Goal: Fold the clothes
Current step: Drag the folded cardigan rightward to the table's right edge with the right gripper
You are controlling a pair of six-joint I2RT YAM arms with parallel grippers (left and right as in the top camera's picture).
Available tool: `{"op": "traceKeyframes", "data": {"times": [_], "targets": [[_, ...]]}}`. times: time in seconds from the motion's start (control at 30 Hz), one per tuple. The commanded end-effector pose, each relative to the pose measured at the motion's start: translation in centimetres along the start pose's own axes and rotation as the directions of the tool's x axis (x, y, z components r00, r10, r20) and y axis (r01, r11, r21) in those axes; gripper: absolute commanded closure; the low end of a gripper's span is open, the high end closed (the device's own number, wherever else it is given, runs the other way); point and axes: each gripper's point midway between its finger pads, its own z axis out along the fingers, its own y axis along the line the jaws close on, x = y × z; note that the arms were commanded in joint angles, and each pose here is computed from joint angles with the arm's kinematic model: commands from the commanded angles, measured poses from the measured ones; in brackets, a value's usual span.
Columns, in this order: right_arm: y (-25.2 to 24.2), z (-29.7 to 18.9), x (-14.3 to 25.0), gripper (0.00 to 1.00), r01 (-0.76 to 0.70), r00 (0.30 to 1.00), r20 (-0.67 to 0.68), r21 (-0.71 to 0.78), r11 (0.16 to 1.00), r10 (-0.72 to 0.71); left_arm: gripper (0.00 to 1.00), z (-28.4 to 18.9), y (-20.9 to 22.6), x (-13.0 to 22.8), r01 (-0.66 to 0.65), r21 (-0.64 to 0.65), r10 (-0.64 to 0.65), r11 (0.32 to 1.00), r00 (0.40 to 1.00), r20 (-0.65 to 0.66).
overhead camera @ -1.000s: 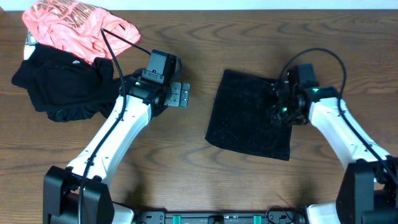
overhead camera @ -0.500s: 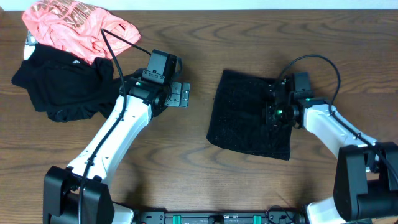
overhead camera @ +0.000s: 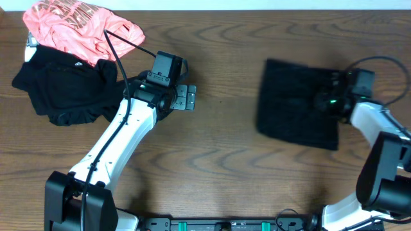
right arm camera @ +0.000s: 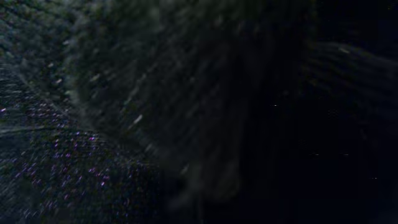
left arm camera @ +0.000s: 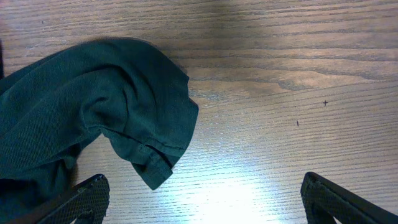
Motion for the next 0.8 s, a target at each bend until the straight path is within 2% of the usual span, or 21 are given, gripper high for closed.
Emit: {"op": "traceKeyframes", "data": {"times": [0.0,0.1,0.23,0.5,0.77], "targets": [[-10.5,-1.5,-2.3,0.99,-0.192,0.978,0.146,0.387,0.902,0.146,0.02,-0.6,0.1,-0.5,0.025,0.002,-0.025,1.0,1.0,0.019],[-13.7,-3.0,-3.2,0.99,-0.329,0.94,0.243,0.454,0.828,0.241,0.02,-0.4,0.1,-0.2,0.043,0.0,-0.043,0.999,0.999,0.01],[-17.9,-5.1,-3.5,0.98,-0.548,0.832,0.398,0.472,0.691,0.388,0.02,-0.4,0.0,-0.2,0.058,0.006,-0.058,0.998,0.998,0.009],[-23.4,-7.8,-4.7,0.98,-0.739,0.661,0.562,0.374,0.56,0.498,0.02,-0.4,-0.3,-0.1,0.061,0.025,-0.061,0.998,0.998,0.003],[-27.6,-11.0,-7.4,0.99,-0.818,0.522,0.706,0.256,0.516,0.478,0.02,-0.4,-0.4,-0.2,0.069,0.027,-0.069,0.997,0.998,0.01]]}}
